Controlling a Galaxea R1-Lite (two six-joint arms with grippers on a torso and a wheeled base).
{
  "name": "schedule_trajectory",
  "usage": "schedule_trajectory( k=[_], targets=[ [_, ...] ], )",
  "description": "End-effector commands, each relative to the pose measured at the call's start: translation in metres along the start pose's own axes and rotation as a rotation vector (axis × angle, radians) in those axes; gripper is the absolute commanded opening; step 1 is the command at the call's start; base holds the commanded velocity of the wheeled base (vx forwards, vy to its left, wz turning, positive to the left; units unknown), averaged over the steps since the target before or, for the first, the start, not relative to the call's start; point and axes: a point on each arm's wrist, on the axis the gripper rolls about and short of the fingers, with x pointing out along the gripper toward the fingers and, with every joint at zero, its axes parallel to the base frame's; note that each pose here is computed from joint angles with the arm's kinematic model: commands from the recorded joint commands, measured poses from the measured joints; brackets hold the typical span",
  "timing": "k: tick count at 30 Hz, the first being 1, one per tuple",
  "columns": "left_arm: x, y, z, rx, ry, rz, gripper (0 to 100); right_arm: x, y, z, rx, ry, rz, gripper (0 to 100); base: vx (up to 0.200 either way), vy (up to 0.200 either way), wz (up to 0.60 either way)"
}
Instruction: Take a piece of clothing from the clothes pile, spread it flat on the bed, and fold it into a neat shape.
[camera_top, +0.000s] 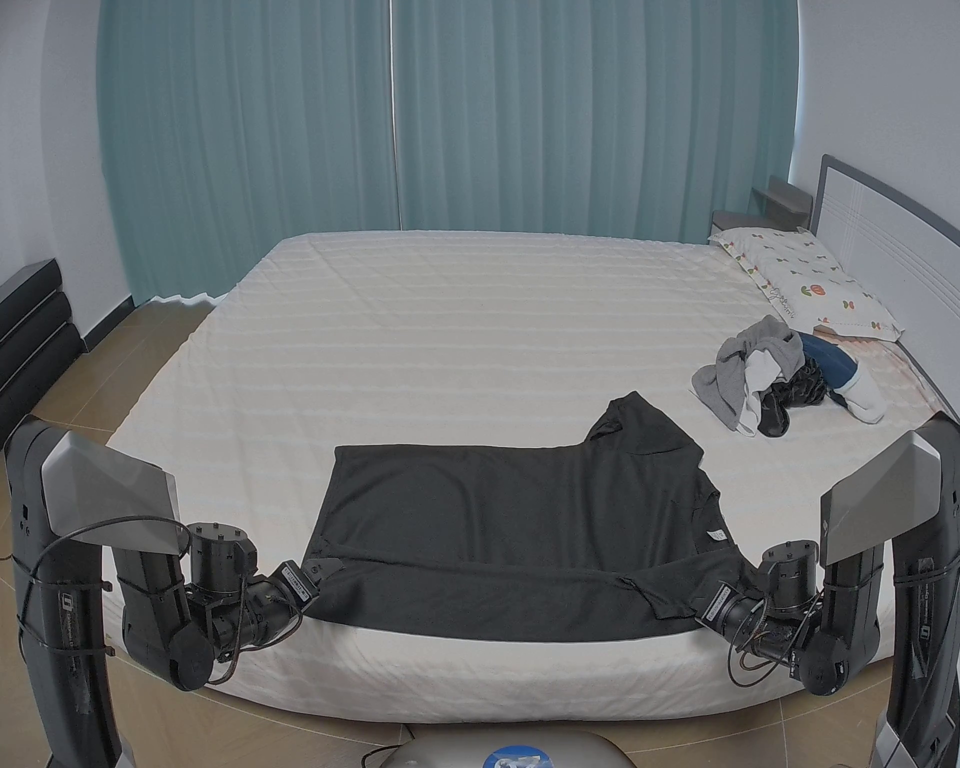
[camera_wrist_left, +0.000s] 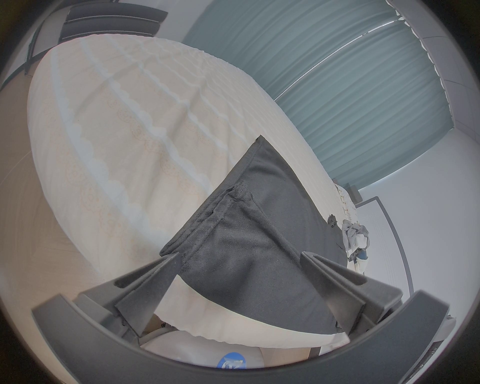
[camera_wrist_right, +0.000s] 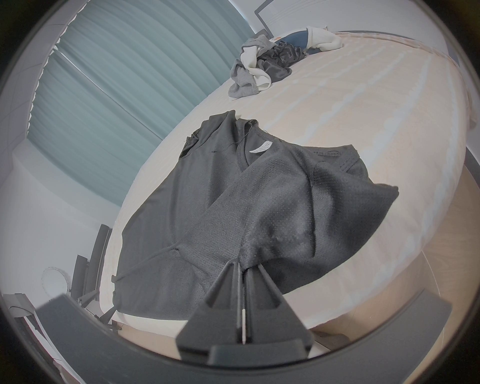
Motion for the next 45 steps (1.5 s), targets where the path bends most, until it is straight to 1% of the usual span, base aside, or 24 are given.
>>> schedule_trajectory(
  k=[1, 5, 9, 18, 19, 24, 26, 27, 29, 30, 31, 32, 33, 37, 40, 43, 45],
  targets=[
    [0.0, 0.0, 0.0, 0.0, 0.001, 0.001, 100, -0.002, 0.001, -0.001, -0.004, 0.002, 0.004, 0, 0.0, 0.0, 0.0],
    [0.001, 0.0, 0.0, 0.0, 0.0, -0.001, 100, -0.008, 0.002, -0.002, -0.01, 0.01, 0.003, 0, 0.0, 0.0, 0.0],
    [0.001, 0.0, 0.0, 0.0, 0.0, -0.001, 100, -0.018, 0.007, -0.002, -0.021, 0.016, 0.019, 0, 0.0, 0.0, 0.0],
    [0.001, 0.0, 0.0, 0.001, 0.0, 0.002, 100, -0.014, 0.002, -0.006, -0.025, 0.032, -0.007, 0, 0.0, 0.0, 0.0],
    [0.001, 0.001, 0.0, 0.001, 0.001, 0.003, 100, -0.013, 0.001, -0.007, -0.027, 0.034, -0.009, 100, 0.0, 0.0, 0.0],
    [0.002, 0.001, -0.001, 0.002, 0.003, 0.003, 100, -0.019, 0.001, -0.005, -0.041, 0.025, -0.005, 100, 0.0, 0.0, 0.0],
    [0.002, 0.001, -0.001, 0.0, 0.003, 0.003, 100, -0.036, 0.005, 0.001, -0.058, 0.004, 0.015, 100, 0.0, 0.0, 0.0],
    [0.002, 0.001, -0.001, 0.0, 0.003, 0.003, 100, -0.036, 0.005, 0.001, -0.058, 0.004, 0.015, 100, 0.0, 0.0, 0.0],
    [0.002, 0.001, -0.001, 0.002, 0.003, 0.003, 100, -0.048, 0.009, 0.011, -0.054, -0.038, 0.038, 100, 0.0, 0.0, 0.0],
    [0.002, 0.001, -0.001, 0.002, 0.003, 0.003, 100, -0.049, 0.009, 0.012, -0.053, -0.041, 0.039, 100, 0.0, 0.0, 0.0],
    [0.002, 0.001, -0.001, 0.002, 0.003, 0.003, 100, -0.052, 0.009, 0.019, -0.038, -0.073, 0.045, 100, 0.0, 0.0, 0.0],
    [0.002, 0.001, -0.001, 0.002, 0.003, 0.003, 100, -0.052, 0.009, 0.02, -0.037, -0.076, 0.044, 100, 0.0, 0.0, 0.0],
    [0.002, 0.001, -0.001, 0.001, 0.002, 0.004, 100, -0.054, 0.007, 0.029, -0.018, -0.111, 0.047, 100, 0.0, 0.0, 0.0],
    [0.002, 0.001, -0.001, 0.003, 0.003, 0.003, 100, -0.059, 0.009, 0.038, -0.005, -0.147, 0.069, 100, 0.0, 0.0, 0.0],
    [0.002, 0.001, -0.001, 0.004, 0.002, 0.002, 100, -0.056, 0.012, 0.039, 0.003, -0.144, 0.09, 100, 0.0, 0.0, 0.0],
    [0.002, 0.001, -0.001, 0.005, 0.002, 0.002, 100, -0.046, 0.013, 0.034, 0.017, -0.1, 0.106, 100, 0.0, 0.0, 0.0],
    [0.002, 0.001, -0.001, 0.005, 0.0, 0.003, 100, -0.036, 0.009, 0.029, 0.023, -0.072, 0.088, 100, 0.0, 0.0, 0.0]
  ],
)
